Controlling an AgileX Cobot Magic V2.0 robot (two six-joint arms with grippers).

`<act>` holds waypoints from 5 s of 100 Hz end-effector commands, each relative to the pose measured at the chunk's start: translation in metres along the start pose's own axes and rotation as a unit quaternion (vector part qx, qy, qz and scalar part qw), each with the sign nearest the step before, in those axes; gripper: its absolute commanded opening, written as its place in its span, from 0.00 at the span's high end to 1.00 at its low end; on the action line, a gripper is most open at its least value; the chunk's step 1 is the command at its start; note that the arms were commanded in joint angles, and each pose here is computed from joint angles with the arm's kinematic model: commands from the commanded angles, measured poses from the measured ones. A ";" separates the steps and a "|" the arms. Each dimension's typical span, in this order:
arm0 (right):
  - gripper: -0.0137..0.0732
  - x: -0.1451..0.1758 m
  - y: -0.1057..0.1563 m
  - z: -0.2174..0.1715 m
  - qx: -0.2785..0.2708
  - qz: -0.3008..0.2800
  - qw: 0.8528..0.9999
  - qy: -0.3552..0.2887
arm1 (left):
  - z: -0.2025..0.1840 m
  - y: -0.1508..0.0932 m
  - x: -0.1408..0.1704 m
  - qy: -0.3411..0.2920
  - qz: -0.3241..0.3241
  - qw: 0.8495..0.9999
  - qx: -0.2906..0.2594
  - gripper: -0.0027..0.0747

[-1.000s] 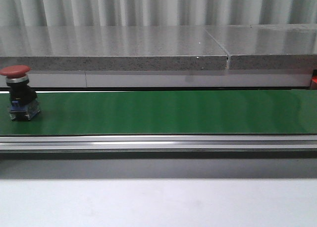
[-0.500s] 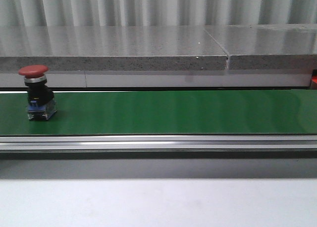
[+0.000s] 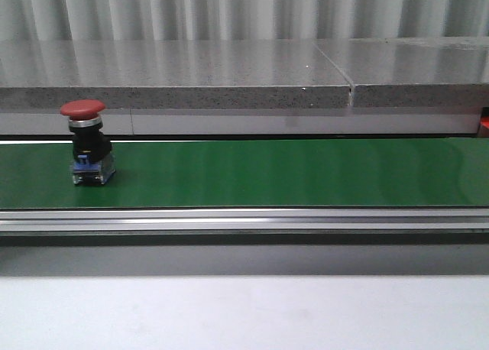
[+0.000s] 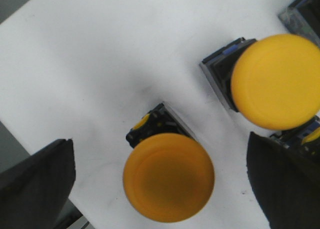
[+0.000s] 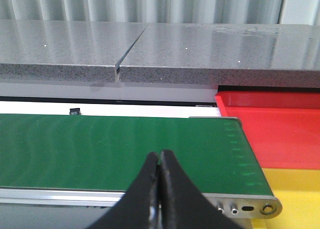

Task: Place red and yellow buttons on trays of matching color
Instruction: 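Move the left gripper to a yellow push-button and grasp it, then carry the yellow button onto the belt and open the left gripper, then grasp the red button at the belt's end with the right gripper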

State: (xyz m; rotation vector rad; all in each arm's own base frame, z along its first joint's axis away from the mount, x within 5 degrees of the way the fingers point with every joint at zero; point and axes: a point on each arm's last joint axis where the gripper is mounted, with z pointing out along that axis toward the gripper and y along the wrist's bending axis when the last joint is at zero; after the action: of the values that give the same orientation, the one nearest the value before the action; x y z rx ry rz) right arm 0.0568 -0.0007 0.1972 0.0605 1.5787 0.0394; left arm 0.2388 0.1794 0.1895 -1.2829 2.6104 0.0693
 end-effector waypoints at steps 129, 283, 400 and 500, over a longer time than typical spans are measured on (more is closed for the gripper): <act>0.92 -0.010 0.001 -0.002 -0.003 -0.007 0.999 -0.049 | -0.128 -0.034 0.047 -0.133 0.142 0.979 0.067 0.99; 0.92 -0.010 0.001 -0.002 -0.003 -0.007 0.999 -0.049 | -0.091 -0.169 0.029 -0.040 0.352 0.930 0.095 0.13; 0.92 -0.011 0.001 -0.002 -0.003 -0.007 0.998 -0.056 | -0.182 -0.046 0.177 -0.400 0.346 0.786 0.319 0.19; 0.92 -0.137 0.009 0.085 0.013 -0.006 0.961 0.276 | -0.165 -0.032 0.190 -0.406 0.344 0.784 0.321 0.99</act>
State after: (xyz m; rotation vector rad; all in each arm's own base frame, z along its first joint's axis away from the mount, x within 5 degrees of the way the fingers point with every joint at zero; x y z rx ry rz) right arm 0.1248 -0.0007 0.3203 0.0730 2.1733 0.0388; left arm 0.1187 -0.0100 0.2925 0.0258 1.9982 -0.0996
